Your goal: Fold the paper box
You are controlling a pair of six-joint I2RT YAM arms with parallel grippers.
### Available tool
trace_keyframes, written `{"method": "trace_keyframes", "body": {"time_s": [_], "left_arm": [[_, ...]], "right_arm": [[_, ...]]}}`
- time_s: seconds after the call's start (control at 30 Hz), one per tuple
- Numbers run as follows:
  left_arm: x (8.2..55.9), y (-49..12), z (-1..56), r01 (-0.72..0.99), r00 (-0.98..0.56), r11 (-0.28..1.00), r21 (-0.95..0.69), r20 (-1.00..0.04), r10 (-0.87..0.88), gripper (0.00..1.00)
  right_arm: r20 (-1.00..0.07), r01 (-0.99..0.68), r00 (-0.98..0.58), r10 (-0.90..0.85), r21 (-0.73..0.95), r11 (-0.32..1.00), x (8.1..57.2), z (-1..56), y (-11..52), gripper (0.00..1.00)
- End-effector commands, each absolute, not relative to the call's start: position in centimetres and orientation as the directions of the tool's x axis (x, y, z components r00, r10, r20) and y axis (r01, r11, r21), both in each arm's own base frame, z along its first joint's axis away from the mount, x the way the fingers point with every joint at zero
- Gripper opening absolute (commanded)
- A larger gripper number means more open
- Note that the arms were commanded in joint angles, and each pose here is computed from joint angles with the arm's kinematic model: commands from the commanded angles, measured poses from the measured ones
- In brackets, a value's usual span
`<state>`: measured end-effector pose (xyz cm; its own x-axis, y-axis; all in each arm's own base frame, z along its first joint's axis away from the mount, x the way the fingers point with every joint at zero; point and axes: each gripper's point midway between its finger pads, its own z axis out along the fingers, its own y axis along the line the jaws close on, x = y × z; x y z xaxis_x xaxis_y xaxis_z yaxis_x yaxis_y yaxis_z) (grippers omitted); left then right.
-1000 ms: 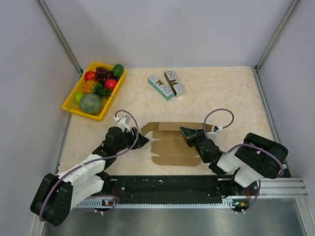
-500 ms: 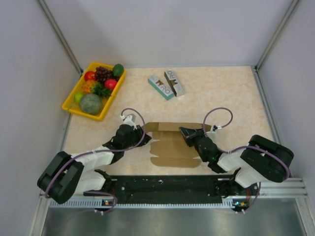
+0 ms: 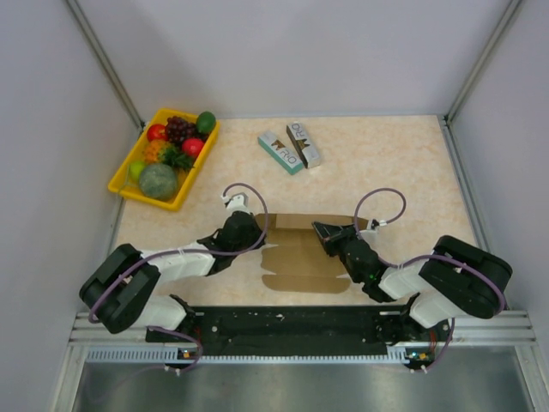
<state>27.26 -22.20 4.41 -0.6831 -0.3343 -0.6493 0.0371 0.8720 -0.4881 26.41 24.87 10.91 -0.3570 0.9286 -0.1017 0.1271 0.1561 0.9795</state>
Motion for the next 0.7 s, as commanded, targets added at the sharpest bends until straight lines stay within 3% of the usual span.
{"method": "trace_keyframes", "body": {"time_s": [0.0,0.27,0.67], "left_arm": [[27.8,-21.0,5.2,-0.007,-0.626,0.887,-0.462,-0.689,-0.364,0.07],[27.9,-21.1,3.3,-0.057,-0.678,0.911,-0.409,-0.654,-0.336,0.07],[28.2,-25.3,5.8,0.098,-0.677,0.855,-0.51,-0.663,-0.318,0.04]], "right_arm": [[-0.094,0.119,-0.355,0.93,0.982,0.145,26.8,11.6,25.3,0.01],[-0.085,0.124,-0.354,0.931,0.983,0.137,26.7,11.5,25.2,0.01],[-0.079,0.132,-0.363,0.928,0.982,0.135,26.7,11.4,25.5,0.01]]}}
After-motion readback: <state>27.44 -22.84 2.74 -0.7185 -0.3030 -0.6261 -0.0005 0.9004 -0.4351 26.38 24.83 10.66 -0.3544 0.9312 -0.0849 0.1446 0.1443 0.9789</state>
